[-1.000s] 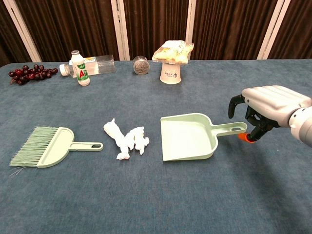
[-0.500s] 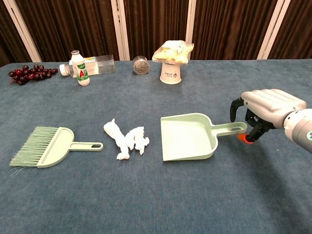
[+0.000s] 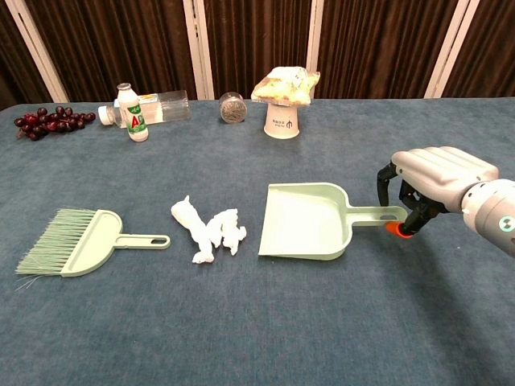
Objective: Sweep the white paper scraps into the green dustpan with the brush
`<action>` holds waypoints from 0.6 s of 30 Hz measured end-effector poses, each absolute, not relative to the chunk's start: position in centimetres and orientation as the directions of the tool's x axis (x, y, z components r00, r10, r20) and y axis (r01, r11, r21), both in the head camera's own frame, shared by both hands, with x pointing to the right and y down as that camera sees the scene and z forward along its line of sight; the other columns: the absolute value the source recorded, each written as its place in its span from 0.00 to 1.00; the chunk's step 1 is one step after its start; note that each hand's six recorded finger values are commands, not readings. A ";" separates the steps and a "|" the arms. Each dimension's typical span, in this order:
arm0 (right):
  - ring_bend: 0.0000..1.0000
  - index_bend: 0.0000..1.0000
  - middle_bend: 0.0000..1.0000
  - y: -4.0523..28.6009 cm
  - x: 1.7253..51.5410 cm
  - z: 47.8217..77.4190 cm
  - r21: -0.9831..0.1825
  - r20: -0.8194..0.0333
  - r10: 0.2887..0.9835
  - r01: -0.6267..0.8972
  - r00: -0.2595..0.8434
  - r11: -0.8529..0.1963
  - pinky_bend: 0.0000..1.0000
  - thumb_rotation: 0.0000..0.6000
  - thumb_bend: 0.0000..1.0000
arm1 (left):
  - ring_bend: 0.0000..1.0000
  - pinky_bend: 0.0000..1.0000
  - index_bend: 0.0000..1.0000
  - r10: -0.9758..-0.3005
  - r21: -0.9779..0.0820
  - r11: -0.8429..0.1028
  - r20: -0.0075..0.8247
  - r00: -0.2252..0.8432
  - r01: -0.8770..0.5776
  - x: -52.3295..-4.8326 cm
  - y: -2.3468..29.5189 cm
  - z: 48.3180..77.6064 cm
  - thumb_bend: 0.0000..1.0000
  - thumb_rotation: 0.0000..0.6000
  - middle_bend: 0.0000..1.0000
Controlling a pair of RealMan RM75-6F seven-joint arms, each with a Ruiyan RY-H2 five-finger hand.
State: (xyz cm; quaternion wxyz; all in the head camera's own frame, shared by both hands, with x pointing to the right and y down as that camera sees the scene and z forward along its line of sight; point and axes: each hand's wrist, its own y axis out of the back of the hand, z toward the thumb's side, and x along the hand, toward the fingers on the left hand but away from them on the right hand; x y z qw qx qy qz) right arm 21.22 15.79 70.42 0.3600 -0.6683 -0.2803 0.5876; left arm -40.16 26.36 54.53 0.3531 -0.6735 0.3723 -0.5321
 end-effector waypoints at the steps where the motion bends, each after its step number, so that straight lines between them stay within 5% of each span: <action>1: 0.90 0.54 0.91 15.8 21.2 70.4 -0.811 -0.583 0.798 -0.048 0.152 -0.583 0.87 1.00 0.33 | 0.05 0.11 0.00 -0.878 -0.872 -0.472 0.451 0.158 -0.129 -40.0 26.0 54.5 0.03 1.00 0.01; 9: 0.90 0.54 0.91 16.0 20.8 70.4 -0.817 -0.575 0.801 -0.065 0.168 -0.573 0.87 1.00 0.33 | 0.35 0.41 0.15 -0.874 -0.878 -0.472 0.455 0.172 -0.077 -38.1 21.1 56.0 0.22 1.00 0.32; 18: 0.90 0.54 0.91 15.3 20.4 69.7 -0.830 -0.557 0.808 -0.093 0.191 -0.550 0.87 1.00 0.33 | 0.48 0.50 0.23 -0.861 -0.881 -0.473 0.460 0.216 -0.006 -33.8 17.4 57.8 0.25 1.00 0.52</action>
